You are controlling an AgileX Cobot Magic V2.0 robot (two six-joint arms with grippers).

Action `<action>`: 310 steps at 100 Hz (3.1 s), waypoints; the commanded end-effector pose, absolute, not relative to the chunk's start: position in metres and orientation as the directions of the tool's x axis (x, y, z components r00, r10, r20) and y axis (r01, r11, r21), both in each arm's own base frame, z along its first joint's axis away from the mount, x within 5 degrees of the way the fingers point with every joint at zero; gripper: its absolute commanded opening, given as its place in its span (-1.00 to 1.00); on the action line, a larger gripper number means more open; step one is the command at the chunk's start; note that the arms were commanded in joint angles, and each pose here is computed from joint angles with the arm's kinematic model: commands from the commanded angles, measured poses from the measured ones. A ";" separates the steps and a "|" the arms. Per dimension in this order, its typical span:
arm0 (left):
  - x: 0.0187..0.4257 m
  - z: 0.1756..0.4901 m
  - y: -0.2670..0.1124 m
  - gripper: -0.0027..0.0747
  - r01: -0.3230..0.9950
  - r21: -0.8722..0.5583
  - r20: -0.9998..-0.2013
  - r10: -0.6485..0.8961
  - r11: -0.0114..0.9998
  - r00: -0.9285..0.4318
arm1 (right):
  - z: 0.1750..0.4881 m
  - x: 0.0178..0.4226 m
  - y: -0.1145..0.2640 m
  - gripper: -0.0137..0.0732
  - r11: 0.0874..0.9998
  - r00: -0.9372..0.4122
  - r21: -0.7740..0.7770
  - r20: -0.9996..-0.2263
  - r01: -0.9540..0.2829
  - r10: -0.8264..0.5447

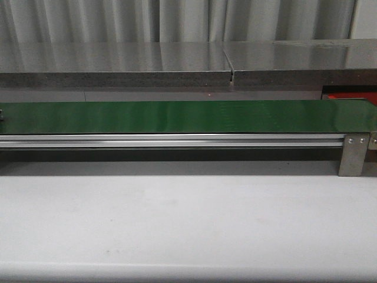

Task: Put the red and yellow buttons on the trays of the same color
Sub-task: 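Lower the red button onto the belt start and release it, then grasp a yellow button from the cluster with the left gripper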

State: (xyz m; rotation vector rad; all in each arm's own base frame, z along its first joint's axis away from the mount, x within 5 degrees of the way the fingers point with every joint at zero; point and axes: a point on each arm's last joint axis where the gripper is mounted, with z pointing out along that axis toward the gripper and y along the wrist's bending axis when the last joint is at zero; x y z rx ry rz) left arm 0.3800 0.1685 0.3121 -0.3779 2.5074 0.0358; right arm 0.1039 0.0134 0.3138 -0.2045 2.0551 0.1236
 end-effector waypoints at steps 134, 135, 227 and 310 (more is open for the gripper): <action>0.424 0.224 0.256 0.65 -0.395 -0.057 -0.647 -0.336 0.917 -0.684 | 0.326 0.106 0.013 -0.95 0.983 -0.395 -0.006 -0.915 -0.182 -0.079; 0.424 0.224 0.256 0.65 -0.394 -0.055 -0.649 -0.333 0.917 -0.684 | 0.326 0.106 0.013 -0.95 0.983 -0.395 -0.006 -0.915 -0.182 -0.079; 0.442 0.206 0.248 -0.24 -0.363 -0.047 -0.670 -0.299 0.931 -0.680 | 0.326 0.106 0.013 -0.95 0.983 -0.395 -0.006 -0.915 -0.182 -0.079; 0.399 0.349 0.183 -0.98 -0.258 -0.188 -0.757 -0.307 0.948 -0.577 | 0.326 0.106 0.013 -0.95 0.983 -0.395 -0.006 -0.915 -0.182 -0.079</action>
